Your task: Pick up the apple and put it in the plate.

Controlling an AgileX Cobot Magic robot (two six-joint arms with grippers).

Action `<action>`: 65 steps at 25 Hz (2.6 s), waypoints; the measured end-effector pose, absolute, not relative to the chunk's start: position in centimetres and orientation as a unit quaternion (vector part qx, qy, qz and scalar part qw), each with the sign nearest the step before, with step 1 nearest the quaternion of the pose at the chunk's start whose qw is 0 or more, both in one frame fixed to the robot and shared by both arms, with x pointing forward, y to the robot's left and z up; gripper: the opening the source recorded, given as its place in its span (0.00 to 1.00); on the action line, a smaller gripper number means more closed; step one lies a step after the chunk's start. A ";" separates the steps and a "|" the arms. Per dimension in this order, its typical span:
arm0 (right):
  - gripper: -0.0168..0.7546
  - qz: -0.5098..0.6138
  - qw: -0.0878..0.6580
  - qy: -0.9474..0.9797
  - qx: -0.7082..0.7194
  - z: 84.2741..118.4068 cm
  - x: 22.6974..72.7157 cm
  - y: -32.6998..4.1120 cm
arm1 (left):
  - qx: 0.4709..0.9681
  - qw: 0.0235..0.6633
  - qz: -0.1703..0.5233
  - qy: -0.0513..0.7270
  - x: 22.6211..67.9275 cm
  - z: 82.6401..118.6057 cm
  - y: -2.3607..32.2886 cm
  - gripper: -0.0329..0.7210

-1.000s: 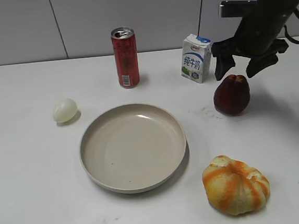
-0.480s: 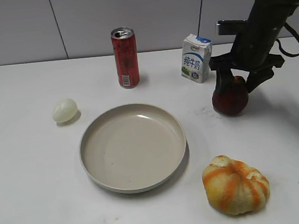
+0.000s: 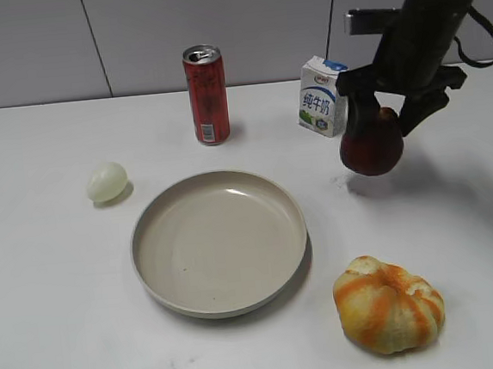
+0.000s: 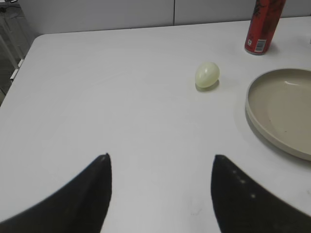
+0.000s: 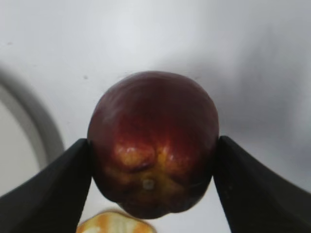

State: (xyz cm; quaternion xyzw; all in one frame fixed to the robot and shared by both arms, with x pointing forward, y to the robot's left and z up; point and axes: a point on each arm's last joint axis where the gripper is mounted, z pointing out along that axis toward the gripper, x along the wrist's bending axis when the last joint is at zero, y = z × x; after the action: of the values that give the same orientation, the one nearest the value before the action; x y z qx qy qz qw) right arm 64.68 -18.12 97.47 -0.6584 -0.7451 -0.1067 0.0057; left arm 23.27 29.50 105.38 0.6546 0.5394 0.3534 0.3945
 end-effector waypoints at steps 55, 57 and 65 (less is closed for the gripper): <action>0.81 -0.099 -0.054 -0.797 -0.593 101.1 67.2 -14.7 | 0.655 0.395 0.353 0.539 23.3 105.4 29.5 0.69; 0.80 -0.093 -0.054 -0.780 -0.617 101.0 67.5 -17.4 | 0.655 0.395 0.353 0.539 23.3 105.4 29.5 0.69; 0.79 -0.066 -0.027 -0.717 -0.694 102.1 63.9 -26.2 | 0.655 0.395 0.353 0.539 23.3 105.4 29.5 0.69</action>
State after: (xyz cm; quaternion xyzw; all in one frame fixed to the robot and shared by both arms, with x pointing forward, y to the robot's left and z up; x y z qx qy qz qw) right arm 63.88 -26.16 102.06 -0.6939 -0.7166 -0.0659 -0.0268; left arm 23.27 29.50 105.38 0.6546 0.5394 0.3534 0.3945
